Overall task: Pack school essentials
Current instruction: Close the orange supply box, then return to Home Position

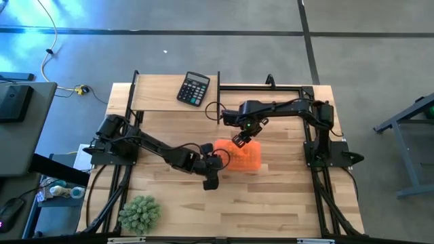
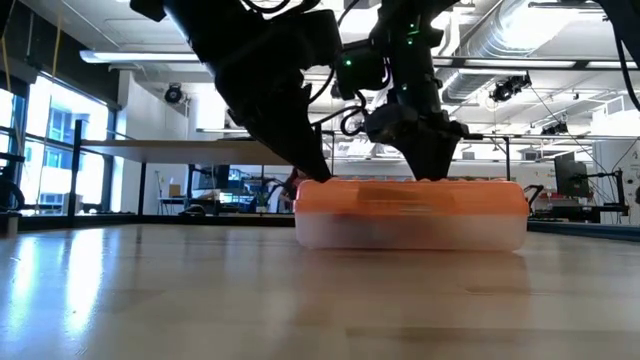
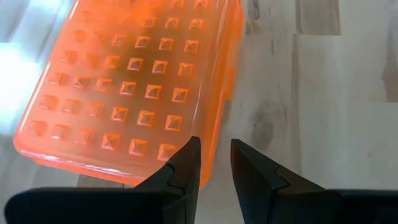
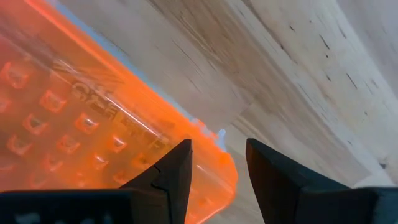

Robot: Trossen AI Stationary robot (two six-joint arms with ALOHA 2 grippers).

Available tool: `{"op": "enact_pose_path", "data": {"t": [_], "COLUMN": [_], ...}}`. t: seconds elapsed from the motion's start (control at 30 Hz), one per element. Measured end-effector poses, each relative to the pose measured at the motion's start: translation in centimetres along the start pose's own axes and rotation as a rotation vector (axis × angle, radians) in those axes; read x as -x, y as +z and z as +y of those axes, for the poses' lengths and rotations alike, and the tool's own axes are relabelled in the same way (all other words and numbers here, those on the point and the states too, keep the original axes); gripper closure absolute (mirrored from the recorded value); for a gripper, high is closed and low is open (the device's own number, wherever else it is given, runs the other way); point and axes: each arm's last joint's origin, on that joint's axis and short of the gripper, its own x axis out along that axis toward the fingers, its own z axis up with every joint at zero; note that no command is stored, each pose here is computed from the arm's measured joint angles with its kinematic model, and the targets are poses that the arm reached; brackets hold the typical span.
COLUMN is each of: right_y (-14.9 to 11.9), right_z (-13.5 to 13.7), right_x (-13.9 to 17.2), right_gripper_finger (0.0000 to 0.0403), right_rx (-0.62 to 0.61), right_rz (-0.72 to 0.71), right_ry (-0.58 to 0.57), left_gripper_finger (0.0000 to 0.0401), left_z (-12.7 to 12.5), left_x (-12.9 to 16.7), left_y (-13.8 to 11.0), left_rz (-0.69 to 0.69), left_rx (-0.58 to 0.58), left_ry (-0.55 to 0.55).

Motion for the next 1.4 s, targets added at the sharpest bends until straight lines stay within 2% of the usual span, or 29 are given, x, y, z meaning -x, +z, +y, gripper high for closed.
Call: {"op": "enact_pose_path", "data": {"t": [0.2,0.53,0.73,0.97,1.27,1.4], "right_y": [-0.8,-3.4,-6.5,-10.3,-14.7,-16.1], "right_z": [-0.5,-2.3,-3.2,-3.8,-2.6,-1.7], "right_x": [1.4,6.6,10.4,13.9,15.5,15.4], "right_gripper_finger": [0.0259,0.0259,0.0259,0.0259,0.0259,0.0259], "right_rx": [0.016,-0.005,0.004,0.010,0.060,0.054], "right_rz": [-0.015,-0.177,-0.316,-0.518,-0.711,-0.768], "right_ry": [0.007,0.072,0.170,0.228,0.178,0.145], "left_gripper_finger": [0.0323,0.0323,0.0323,0.0323,0.0323,0.0323], "left_z": [0.2,0.7,1.4,2.9,5.0,4.5], "left_x": [1.3,4.1,7.4,12.2,17.9,17.3], "left_y": [0.6,1.7,2.9,4.1,4.4,3.0], "left_rz": [-0.025,-0.071,-0.134,-0.279,-0.448,-0.496], "left_rx": [0.050,0.070,0.150,0.117,0.132,0.175], "left_ry": [-0.043,-0.138,-0.267,-0.311,-0.352,-0.395]}}
